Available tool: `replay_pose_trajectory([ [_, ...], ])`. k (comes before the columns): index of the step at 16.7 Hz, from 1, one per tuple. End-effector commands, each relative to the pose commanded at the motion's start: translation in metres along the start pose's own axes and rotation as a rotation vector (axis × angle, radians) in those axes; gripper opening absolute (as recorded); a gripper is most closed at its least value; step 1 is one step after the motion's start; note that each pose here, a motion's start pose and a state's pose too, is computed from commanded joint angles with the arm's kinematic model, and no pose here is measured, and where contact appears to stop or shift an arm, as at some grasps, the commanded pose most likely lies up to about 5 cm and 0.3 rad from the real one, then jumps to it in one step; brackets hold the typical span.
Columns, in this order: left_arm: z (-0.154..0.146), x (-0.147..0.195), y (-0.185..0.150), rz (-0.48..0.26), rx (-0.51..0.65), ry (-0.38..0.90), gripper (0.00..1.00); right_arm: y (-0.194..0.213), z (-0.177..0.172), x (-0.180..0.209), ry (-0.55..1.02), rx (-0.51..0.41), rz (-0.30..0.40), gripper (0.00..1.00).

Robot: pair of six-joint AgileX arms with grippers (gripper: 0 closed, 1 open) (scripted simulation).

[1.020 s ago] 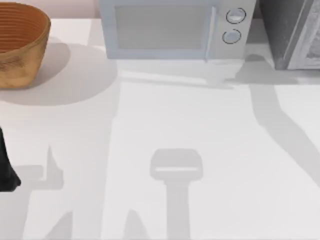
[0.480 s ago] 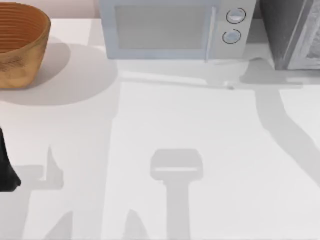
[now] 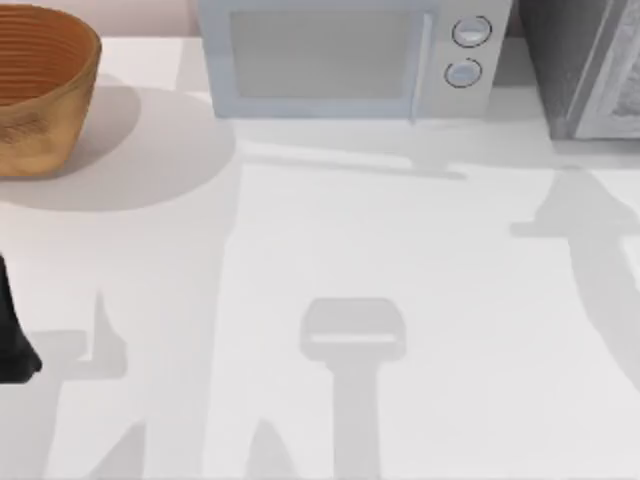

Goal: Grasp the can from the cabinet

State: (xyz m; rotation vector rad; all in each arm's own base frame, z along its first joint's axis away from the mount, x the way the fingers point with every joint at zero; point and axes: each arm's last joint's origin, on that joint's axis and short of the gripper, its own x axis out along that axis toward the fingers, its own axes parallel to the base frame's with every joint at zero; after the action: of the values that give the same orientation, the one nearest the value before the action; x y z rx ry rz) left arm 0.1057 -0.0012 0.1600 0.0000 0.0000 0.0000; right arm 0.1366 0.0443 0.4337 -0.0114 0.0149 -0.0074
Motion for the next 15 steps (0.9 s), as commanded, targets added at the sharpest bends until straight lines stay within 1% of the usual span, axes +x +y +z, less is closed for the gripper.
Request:
replay_pose_trajectory([
  [2, 0.0, 0.0, 0.0, 0.0, 0.0, 0.0, 1.0, -0.011, -0.04, -0.01, 0.001, 0.002, 0.0, 0.0],
  [5, 0.0, 0.0, 0.0, 0.0, 0.0, 0.0, 1.0, -0.024, -0.108, -0.021, 0.008, 0.004, 0.002, 0.0],
  [8, 0.0, 0.0, 0.0, 0.0, 0.0, 0.0, 1.0, -0.032, -0.178, -0.026, 0.017, 0.007, 0.004, 0.0],
  [10, 0.0, 0.0, 0.0, 0.0, 0.0, 0.0, 1.0, -0.036, -0.217, -0.027, 0.017, 0.009, 0.005, 0.0],
  [12, 0.0, 0.0, 0.0, 0.0, 0.0, 0.0, 1.0, -0.039, -0.247, -0.027, 0.008, 0.011, 0.006, 0.0],
  [15, 0.0, 0.0, 0.0, 0.0, 0.0, 0.0, 1.0, -0.042, -0.271, -0.027, -0.011, 0.011, 0.007, 0.0],
])
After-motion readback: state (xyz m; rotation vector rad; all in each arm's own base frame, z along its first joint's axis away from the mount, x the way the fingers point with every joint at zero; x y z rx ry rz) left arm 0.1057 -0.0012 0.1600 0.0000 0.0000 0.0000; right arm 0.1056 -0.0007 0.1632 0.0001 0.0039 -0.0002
